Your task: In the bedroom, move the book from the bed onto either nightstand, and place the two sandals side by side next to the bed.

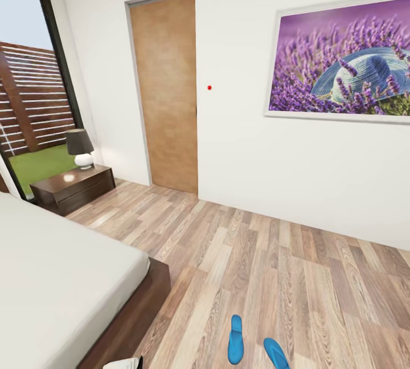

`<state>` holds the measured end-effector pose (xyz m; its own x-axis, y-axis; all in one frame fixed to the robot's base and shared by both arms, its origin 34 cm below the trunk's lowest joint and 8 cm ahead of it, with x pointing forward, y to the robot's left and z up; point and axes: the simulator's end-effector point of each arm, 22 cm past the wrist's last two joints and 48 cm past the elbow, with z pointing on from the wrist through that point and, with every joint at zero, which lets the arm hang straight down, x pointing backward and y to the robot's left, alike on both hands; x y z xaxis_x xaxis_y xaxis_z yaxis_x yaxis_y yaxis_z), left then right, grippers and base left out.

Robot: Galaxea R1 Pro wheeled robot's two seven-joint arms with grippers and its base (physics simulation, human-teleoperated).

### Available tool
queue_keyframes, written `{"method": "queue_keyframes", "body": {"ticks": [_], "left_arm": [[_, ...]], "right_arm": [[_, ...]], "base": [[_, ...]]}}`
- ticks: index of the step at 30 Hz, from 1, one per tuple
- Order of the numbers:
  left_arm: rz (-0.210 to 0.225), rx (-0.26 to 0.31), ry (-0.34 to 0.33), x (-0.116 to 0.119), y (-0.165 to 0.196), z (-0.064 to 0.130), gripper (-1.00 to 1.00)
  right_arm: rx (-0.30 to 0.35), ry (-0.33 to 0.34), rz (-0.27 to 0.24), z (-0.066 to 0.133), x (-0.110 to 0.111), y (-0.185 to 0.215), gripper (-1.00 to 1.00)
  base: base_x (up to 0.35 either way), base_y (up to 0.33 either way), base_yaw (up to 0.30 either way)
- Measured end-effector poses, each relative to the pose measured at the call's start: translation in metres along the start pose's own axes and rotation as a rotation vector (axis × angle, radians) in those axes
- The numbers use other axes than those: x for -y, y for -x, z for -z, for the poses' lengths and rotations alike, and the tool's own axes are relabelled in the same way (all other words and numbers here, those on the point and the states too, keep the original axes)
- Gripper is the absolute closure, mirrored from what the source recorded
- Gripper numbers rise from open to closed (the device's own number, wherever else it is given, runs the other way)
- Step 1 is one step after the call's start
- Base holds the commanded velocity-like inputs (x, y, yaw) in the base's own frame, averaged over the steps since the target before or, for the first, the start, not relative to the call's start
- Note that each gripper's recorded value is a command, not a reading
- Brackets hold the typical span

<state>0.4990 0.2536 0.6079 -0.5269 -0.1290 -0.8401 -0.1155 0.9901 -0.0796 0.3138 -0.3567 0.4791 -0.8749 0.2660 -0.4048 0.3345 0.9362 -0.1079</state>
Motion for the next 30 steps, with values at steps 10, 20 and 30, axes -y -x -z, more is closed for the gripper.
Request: {"method": "queue_keyframes", "body": {"ticks": [10, 20, 30], "left_arm": [[0.0, 0.0, 0.0, 0.0, 0.0001, -0.0001, -1.0], [-0.001, 0.001, 0.0, 0.0001, 0.0002, 0.0002, -1.0], [-0.001, 0.001, 0.0, 0.0001, 0.0003, -0.0001, -1.0]], "right_arm": [[0.0, -0.001, -0.001, -0.0002, 0.0008, 0.0002, -1.0], [0.0, 0.0, -0.001, 0.0001, -0.0001, -0.0001, -1.0], [-0.001, 0.001, -0.002, 0.0001, -0.0008, -0.0005, -1.0]], "base": [[0.015, 0.0, -0.047], [0.11, 0.0, -0.143], [0.16, 0.0, -0.006]]}}
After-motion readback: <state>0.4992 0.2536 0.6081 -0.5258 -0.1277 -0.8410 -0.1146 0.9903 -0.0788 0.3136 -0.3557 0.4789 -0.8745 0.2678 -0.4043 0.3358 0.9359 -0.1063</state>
